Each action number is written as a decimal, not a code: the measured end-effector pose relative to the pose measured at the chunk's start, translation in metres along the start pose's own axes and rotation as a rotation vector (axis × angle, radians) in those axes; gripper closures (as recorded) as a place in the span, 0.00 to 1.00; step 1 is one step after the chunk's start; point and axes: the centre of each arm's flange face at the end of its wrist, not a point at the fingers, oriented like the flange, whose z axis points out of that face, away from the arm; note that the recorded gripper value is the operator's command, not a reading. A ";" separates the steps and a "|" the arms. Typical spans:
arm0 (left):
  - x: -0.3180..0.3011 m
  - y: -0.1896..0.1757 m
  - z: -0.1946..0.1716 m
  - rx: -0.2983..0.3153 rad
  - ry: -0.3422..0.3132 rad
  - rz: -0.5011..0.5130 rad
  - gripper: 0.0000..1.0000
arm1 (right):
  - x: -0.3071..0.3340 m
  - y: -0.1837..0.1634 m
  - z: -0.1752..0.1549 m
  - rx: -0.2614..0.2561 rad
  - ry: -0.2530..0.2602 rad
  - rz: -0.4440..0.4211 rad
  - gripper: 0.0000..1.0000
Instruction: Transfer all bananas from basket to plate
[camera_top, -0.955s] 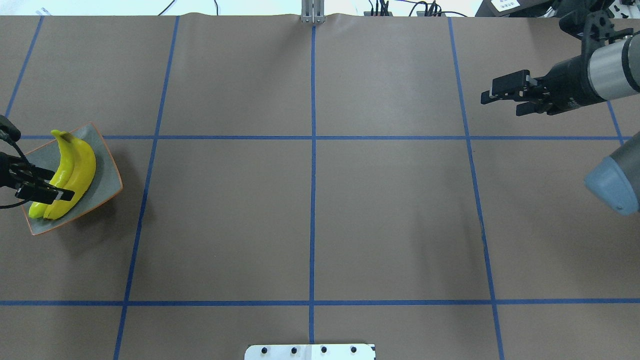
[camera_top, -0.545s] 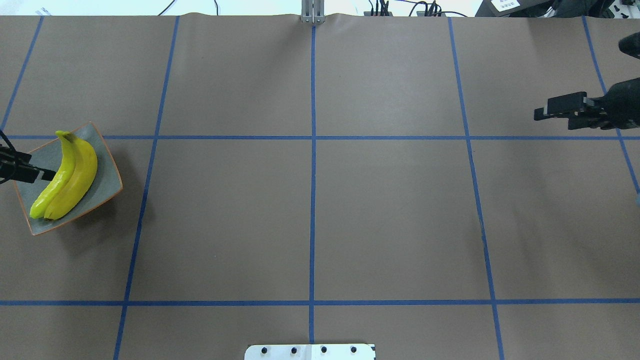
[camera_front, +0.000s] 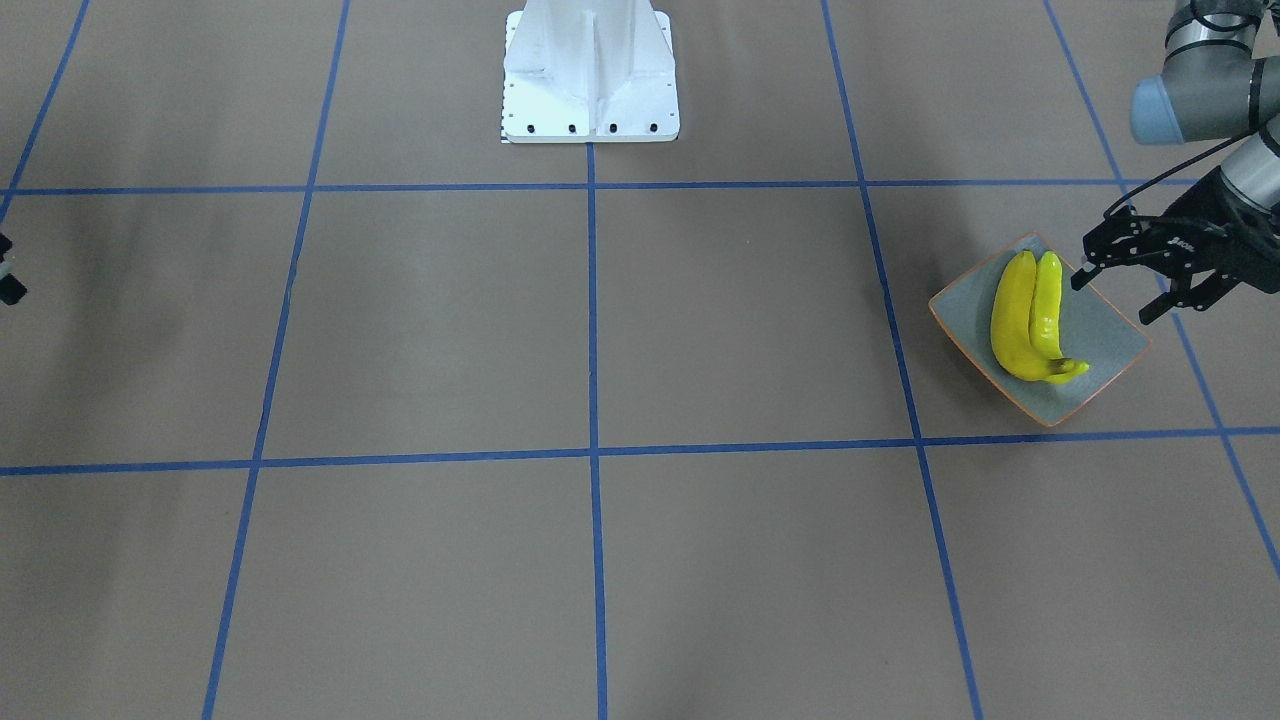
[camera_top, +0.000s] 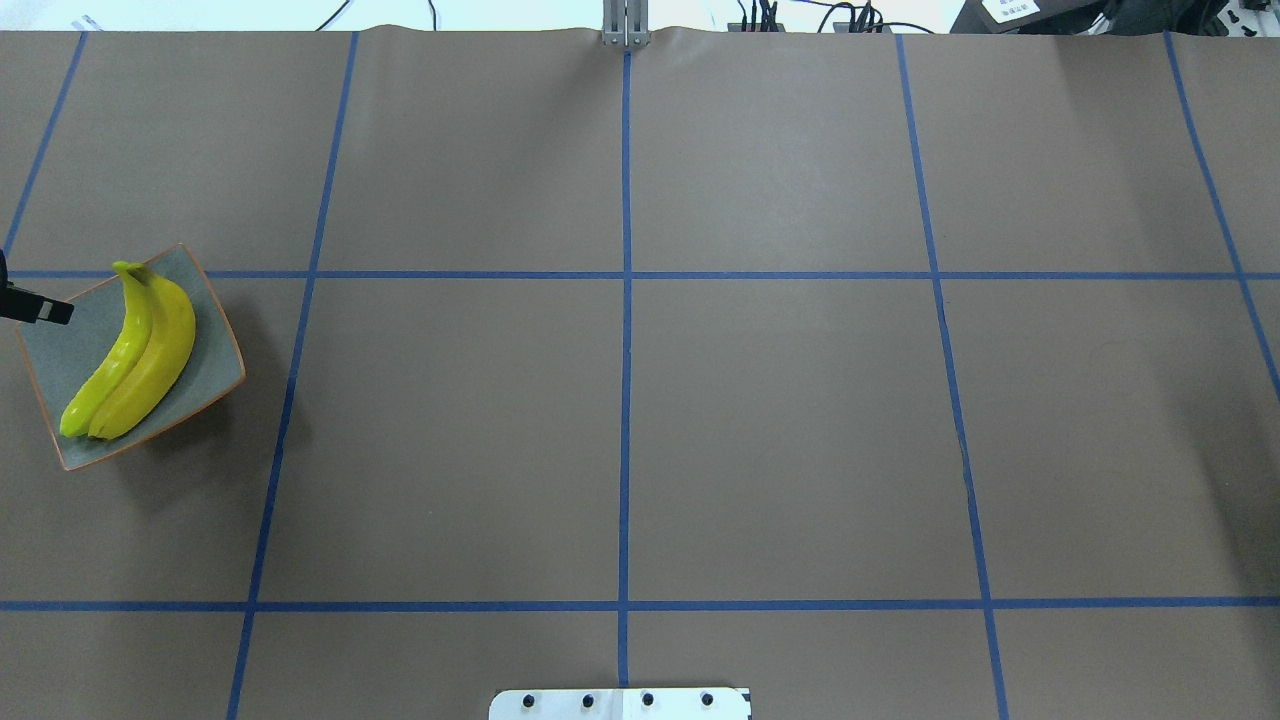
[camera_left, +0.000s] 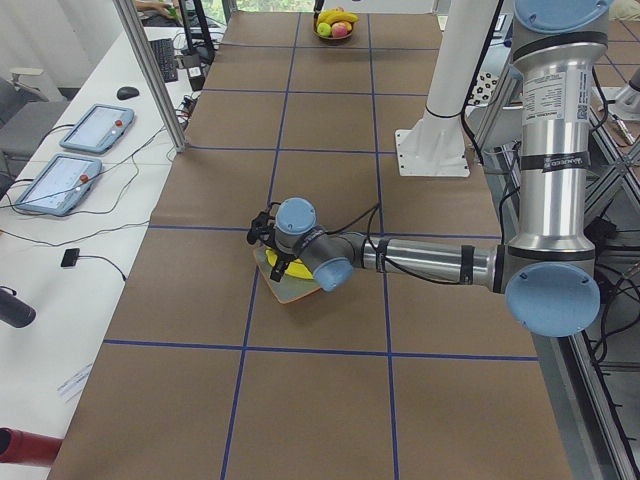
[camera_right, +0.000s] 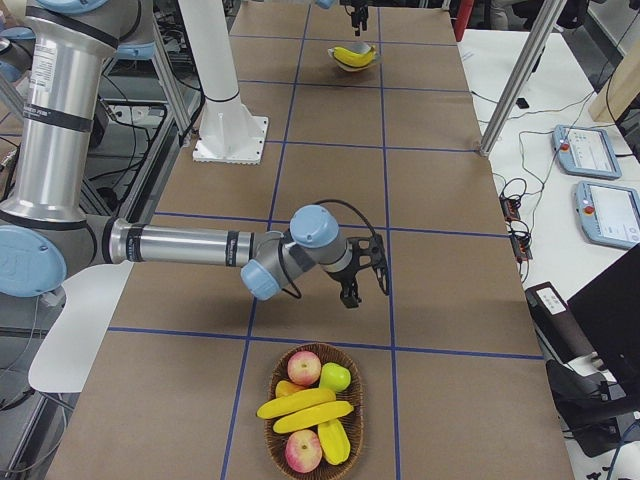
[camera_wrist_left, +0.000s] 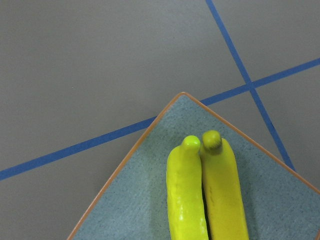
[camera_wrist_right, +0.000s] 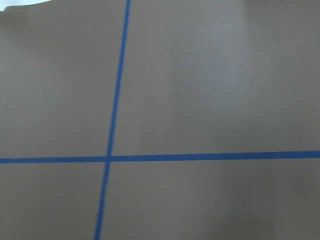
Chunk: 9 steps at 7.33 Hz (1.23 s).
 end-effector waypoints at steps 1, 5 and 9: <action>-0.001 0.000 -0.001 -0.002 -0.001 -0.006 0.01 | 0.060 0.022 -0.001 -0.020 0.008 -0.026 0.00; -0.006 0.008 -0.001 -0.029 0.031 -0.030 0.01 | 0.158 0.123 -0.002 -0.067 0.104 -0.076 0.00; -0.004 0.008 -0.005 -0.018 0.037 -0.070 0.01 | 0.176 0.176 0.002 -0.100 0.148 -0.092 0.00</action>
